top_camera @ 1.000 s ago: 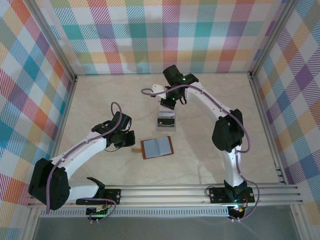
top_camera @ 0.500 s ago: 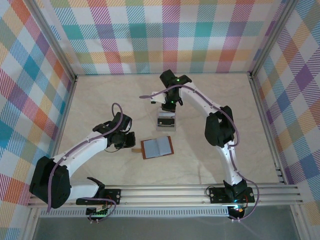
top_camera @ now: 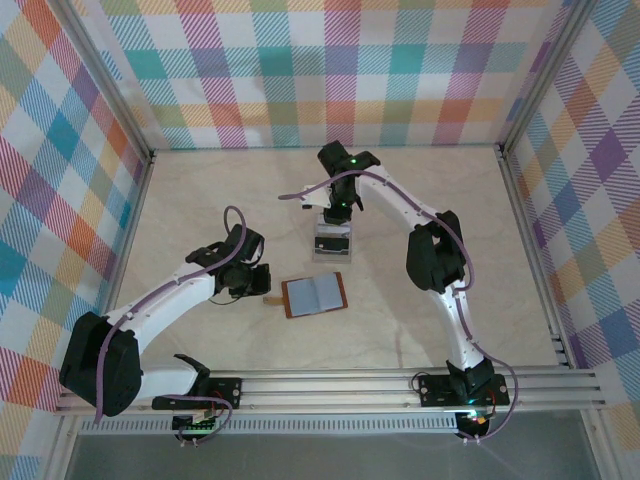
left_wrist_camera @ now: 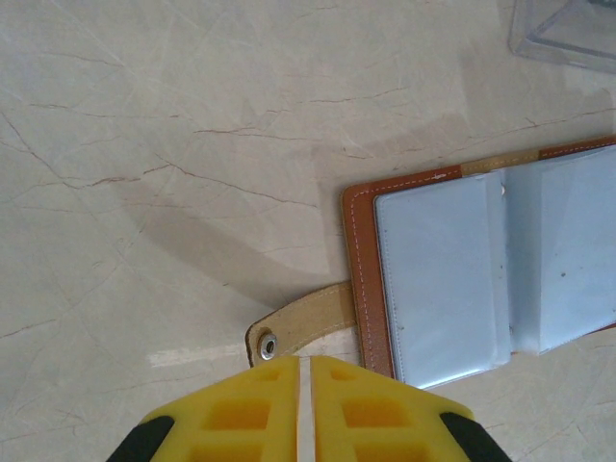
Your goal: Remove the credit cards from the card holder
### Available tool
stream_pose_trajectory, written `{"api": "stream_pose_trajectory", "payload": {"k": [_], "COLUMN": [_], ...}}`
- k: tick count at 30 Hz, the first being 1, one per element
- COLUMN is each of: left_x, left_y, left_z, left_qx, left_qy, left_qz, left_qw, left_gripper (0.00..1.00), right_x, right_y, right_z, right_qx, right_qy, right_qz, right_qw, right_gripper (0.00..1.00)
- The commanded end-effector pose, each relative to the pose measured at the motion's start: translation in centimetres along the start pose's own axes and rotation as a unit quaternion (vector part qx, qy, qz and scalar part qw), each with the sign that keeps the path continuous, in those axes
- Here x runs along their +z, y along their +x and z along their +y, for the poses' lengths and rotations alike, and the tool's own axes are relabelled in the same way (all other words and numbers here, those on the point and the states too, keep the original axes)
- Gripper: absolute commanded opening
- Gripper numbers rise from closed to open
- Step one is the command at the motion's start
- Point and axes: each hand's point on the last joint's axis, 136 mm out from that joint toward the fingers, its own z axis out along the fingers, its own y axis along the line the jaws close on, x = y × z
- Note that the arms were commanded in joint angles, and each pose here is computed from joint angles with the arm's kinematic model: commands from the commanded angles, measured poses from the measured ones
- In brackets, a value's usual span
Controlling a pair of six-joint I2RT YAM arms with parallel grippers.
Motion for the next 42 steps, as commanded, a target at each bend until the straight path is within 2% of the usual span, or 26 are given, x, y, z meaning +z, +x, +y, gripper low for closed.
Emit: {"api": "stream_pose_trajectory", "payload": {"k": [1,6,10,13,17,21,28,29,30,31,33,36,40,42], "left_x": [0.1,0.0,0.0,-0.1,-0.5,-1.3,-1.8,-1.8,-1.8,-1.8,-1.9,-2.7,-4.4,-4.0], "left_y": [-0.1,-0.2,-0.5,-1.3,-3.2,-5.9,-9.5,-9.9,-10.3,-10.7,-11.4,-12.6,-13.9,-14.3], "left_z": [0.5,0.5,0.5,0.6,1.1,1.7,3.6,4.2,5.0,5.9,7.6,10.7,14.2,16.0], "left_qx": [-0.002,-0.005,-0.004,0.000,0.003,0.003,0.012,0.010,0.006,-0.001,-0.013,-0.024,-0.029,-0.047], "left_qy": [-0.006,-0.006,-0.007,-0.013,-0.036,-0.065,-0.123,-0.139,-0.159,-0.177,-0.214,-0.272,-0.330,-0.325], "left_qz": [0.001,-0.002,-0.010,-0.028,-0.066,-0.129,-0.198,-0.205,-0.211,-0.215,-0.226,-0.261,-0.307,-0.315], "left_qw": [1.000,1.000,1.000,1.000,0.997,0.990,0.972,0.969,0.965,0.960,0.950,0.926,0.892,0.891], "left_gripper": [0.12,0.12,0.13,0.18,0.24,0.34,0.65,0.76,0.89,0.96,1.00,0.99,0.98,0.98], "right_x": [-0.5,-1.7,-3.6,-5.4,-7.3,-8.8,-9.8,-9.7,-9.6,-9.4,-8.7,-7.2,-5.6,-4.9], "right_y": [-0.2,-0.3,-1.0,-1.5,-1.4,0.0,5.0,5.9,6.9,7.9,9.8,13.1,18.5,20.8], "right_z": [-2.6,-4.0,-4.1,-4.2,-4.7,-5.0,-4.4,-4.2,-4.2,-4.0,-3.6,-2.7,-2.0,-1.4], "right_qx": [0.000,0.009,0.018,0.045,0.099,0.167,0.267,0.284,0.306,0.327,0.363,0.414,0.480,0.506], "right_qy": [0.054,0.097,0.113,0.130,0.173,0.220,0.278,0.279,0.283,0.287,0.289,0.298,0.332,0.342], "right_qz": [-0.004,-0.007,-0.033,-0.061,-0.092,-0.100,-0.091,-0.088,-0.087,-0.086,-0.083,-0.082,-0.080,-0.087], "right_qw": [0.999,0.995,0.993,0.989,0.975,0.956,0.918,0.913,0.905,0.896,0.882,0.857,0.808,0.787], "right_gripper": [0.26,0.28,0.29,0.31,0.43,0.54,0.80,0.84,0.92,1.00,1.00,1.00,1.00,1.00]}}
